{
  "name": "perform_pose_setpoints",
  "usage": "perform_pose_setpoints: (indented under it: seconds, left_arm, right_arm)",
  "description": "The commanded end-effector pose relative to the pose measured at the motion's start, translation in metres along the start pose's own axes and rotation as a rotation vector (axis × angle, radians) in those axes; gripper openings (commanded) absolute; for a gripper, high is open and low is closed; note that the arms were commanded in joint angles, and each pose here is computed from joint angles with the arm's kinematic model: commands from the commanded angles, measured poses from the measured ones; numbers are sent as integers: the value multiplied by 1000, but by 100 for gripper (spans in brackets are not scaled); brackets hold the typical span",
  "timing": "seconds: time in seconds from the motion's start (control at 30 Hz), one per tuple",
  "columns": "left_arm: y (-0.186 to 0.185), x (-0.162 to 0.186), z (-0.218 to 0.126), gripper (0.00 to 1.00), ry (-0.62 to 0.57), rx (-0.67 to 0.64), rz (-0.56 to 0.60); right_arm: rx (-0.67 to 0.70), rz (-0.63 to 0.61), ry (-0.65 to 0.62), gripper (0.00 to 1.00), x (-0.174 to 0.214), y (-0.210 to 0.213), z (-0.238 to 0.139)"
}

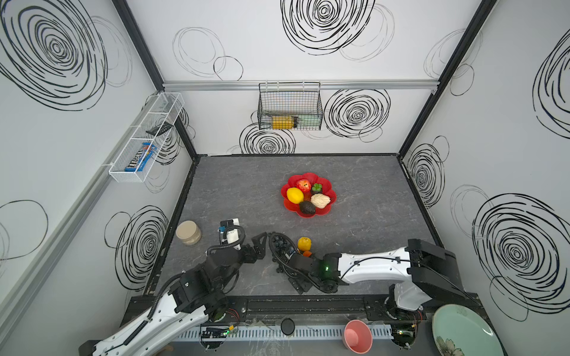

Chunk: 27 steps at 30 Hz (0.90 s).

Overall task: Place and organize the fake fruits in the fruit bowl
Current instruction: 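Lower the right gripper onto the red peach beside the grapes and close it, then lift the red peach toward the left gripper while left gripper reaches for it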

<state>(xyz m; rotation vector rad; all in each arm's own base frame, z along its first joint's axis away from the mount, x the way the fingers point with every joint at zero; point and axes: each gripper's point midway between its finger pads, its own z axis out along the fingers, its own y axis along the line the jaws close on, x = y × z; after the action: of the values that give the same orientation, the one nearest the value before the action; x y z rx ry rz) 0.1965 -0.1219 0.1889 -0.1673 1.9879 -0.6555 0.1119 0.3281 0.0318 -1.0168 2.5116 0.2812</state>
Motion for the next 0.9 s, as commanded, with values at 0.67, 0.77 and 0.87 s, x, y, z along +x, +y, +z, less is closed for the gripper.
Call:
perform_pose_setpoints:
  seconds: [0.67,0.77,0.87]
  left_arm:
    - [-38,17,6,100,92,187,5]
    - [-58,27,7,100,154,285,10]
    - [-78,37,7,100,209,393,11]
  right_arm:
    - [-60,64,-230,65,-35,-18,-67]
    - [-70,96,-307,64,-44,-29,-83]
    - [-75,111,-409,63,-55,-36,-98]
